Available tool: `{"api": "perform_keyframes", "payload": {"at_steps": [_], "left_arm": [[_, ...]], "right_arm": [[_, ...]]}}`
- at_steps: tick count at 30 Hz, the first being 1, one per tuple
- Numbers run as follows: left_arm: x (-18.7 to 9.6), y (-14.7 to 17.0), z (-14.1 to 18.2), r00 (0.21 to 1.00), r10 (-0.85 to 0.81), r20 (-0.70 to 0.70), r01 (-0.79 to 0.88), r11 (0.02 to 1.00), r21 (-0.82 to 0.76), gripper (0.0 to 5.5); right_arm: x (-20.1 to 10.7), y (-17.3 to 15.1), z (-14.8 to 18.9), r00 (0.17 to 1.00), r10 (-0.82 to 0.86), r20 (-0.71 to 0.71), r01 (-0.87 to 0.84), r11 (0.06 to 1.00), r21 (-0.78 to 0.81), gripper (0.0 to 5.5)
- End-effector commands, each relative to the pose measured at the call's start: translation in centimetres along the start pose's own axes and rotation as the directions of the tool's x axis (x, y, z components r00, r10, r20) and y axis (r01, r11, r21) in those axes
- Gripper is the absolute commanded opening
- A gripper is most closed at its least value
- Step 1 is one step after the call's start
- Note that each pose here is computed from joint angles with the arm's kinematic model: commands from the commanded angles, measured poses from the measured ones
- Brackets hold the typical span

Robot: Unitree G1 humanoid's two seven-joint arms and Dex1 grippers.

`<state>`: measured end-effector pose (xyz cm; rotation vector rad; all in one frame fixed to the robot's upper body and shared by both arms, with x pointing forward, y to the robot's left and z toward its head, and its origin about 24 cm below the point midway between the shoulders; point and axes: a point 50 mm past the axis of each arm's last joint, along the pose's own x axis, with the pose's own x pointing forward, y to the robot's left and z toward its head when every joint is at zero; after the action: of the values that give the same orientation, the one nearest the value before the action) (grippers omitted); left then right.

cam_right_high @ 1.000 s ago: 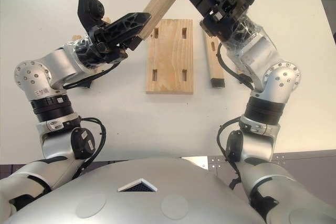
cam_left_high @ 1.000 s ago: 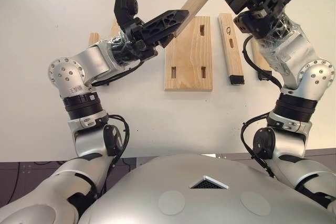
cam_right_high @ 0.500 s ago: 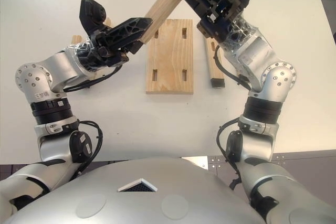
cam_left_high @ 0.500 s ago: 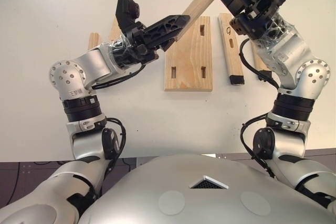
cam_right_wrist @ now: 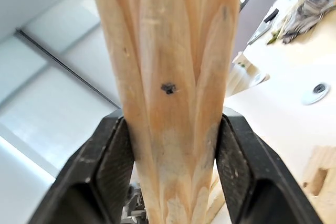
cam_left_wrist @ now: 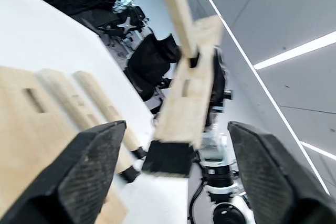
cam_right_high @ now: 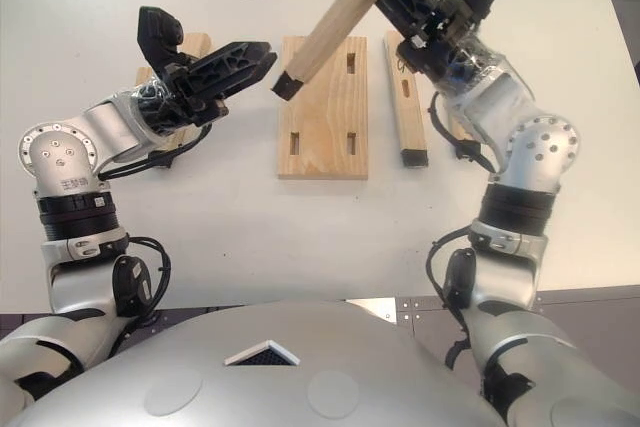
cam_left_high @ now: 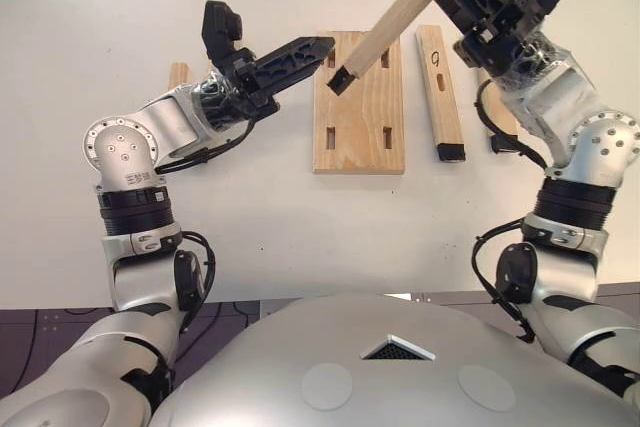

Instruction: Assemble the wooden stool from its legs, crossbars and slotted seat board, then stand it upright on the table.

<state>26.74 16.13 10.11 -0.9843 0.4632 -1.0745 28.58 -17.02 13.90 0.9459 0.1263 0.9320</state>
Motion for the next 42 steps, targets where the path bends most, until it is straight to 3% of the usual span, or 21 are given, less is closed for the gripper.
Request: {"api": "perform_keyframes", "payload": {"at_steps": [1, 8, 17, 25, 30, 36, 42], "left_arm": [[-0.6, 1.2, 1.7, 0.998, 0.046, 0.041, -0.048, 0.998, 0.049, 4.08], [-0.7, 1.9, 2.0, 0.996, 0.059, 0.071, -0.064, 0.995, 0.071, 4.08], [-0.6, 2.1, 1.7, 0.994, 0.061, 0.090, -0.065, 0.997, 0.048, 4.08], [-0.6, 2.5, 1.4, 0.992, 0.082, 0.092, -0.085, 0.996, 0.034, 4.08], [-0.6, 2.5, 1.3, 0.992, 0.089, 0.087, -0.092, 0.995, 0.032, 4.08], [-0.4, 2.8, 0.9, 0.991, 0.099, 0.091, -0.101, 0.995, 0.023, 4.08], [-0.2, 2.9, 0.2, 0.988, 0.106, 0.110, -0.108, 0.994, 0.009, 4.08]], "right_arm": [[-1.2, -1.1, 0.2, 0.996, -0.002, -0.085, -0.016, 0.977, -0.212, 2.07], [-2.1, -3.5, -2.0, 0.956, -0.021, -0.292, -0.084, 0.936, -0.341, 2.07], [-3.4, -3.4, -0.2, 0.963, -0.043, -0.265, -0.063, 0.923, -0.379, 2.07], [-4.2, -4.4, -2.5, 0.935, -0.096, -0.340, -0.048, 0.919, -0.392, 2.07], [-7.3, -7.0, -4.7, 0.849, -0.233, -0.474, -0.033, 0.872, -0.488, 2.07], [-10.9, -8.4, -3.3, 0.670, -0.316, -0.672, -0.106, 0.855, -0.508, 2.04], [-10.3, -8.0, -1.6, 0.525, -0.316, -0.790, -0.273, 0.817, -0.508, 2.04]]}}
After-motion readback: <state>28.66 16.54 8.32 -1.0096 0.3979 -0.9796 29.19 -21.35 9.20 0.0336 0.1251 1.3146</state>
